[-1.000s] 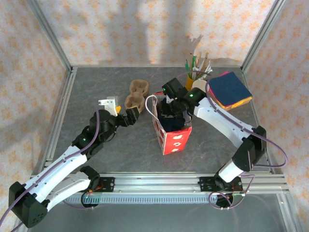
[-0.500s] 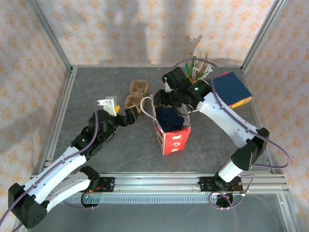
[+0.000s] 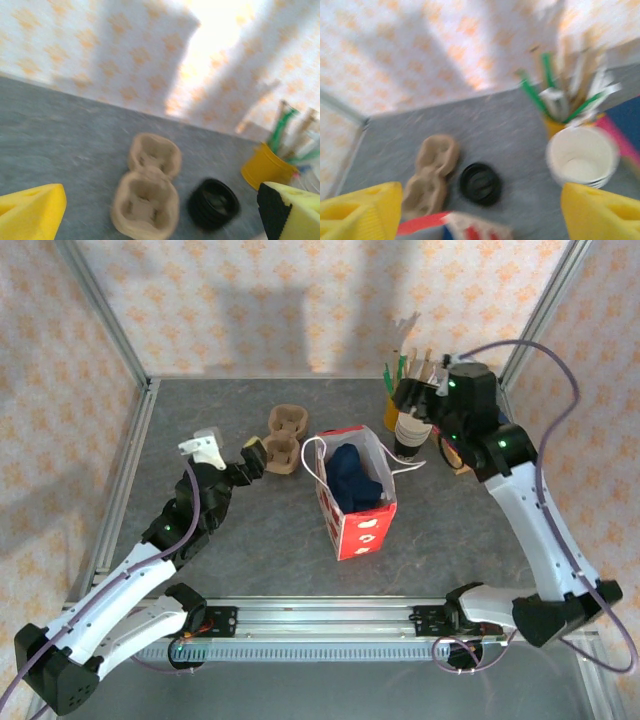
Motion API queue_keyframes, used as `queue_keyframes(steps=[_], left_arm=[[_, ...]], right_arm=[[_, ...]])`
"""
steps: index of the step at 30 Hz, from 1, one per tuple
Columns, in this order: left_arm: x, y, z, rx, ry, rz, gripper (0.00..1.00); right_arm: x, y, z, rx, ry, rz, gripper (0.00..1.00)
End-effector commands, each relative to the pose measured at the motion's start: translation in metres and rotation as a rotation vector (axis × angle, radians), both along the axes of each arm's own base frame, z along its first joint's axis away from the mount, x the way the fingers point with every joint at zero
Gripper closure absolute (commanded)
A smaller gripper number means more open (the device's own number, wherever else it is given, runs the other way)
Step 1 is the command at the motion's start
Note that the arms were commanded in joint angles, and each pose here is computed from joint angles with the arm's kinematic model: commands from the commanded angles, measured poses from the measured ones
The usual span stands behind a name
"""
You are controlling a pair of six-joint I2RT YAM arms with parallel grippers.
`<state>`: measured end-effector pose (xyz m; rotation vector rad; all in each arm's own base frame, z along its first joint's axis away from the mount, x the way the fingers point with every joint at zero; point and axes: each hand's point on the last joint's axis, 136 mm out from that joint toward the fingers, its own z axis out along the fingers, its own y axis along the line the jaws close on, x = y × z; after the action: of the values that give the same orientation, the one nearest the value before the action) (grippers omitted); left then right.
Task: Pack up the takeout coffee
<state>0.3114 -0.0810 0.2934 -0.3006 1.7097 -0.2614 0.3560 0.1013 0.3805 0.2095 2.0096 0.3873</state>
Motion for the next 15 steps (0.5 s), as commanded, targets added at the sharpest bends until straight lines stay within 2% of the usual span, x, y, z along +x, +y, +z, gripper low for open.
queue_keyframes(steps=[1, 5, 9, 13, 15], left_arm=[[-0.005, 0.052, 0.025, 0.053, -0.113, 0.259, 0.01], [-0.004, 0.08, 0.025, 0.151, -0.166, 0.38, 0.01], [-0.004, 0.114, 0.011, 0.253, -0.142, 0.527, 0.01], [-0.009, 0.144, -0.004, 0.256, -0.131, 0.614, 0.01], [-0.012, 0.156, -0.015, 0.235, -0.139, 0.635, 0.01]], right_arm=[[0.007, -0.045, 0.011, -0.049, -0.128, -0.158, 0.12], [0.002, -0.085, -0.023, -0.065, -0.159, -0.324, 0.05], [-0.007, -0.118, -0.067, -0.079, -0.223, -0.467, 0.0], [-0.02, -0.142, -0.103, -0.068, -0.27, -0.585, 0.0], [-0.022, -0.148, -0.121, -0.117, -0.289, -0.605, 0.0]])
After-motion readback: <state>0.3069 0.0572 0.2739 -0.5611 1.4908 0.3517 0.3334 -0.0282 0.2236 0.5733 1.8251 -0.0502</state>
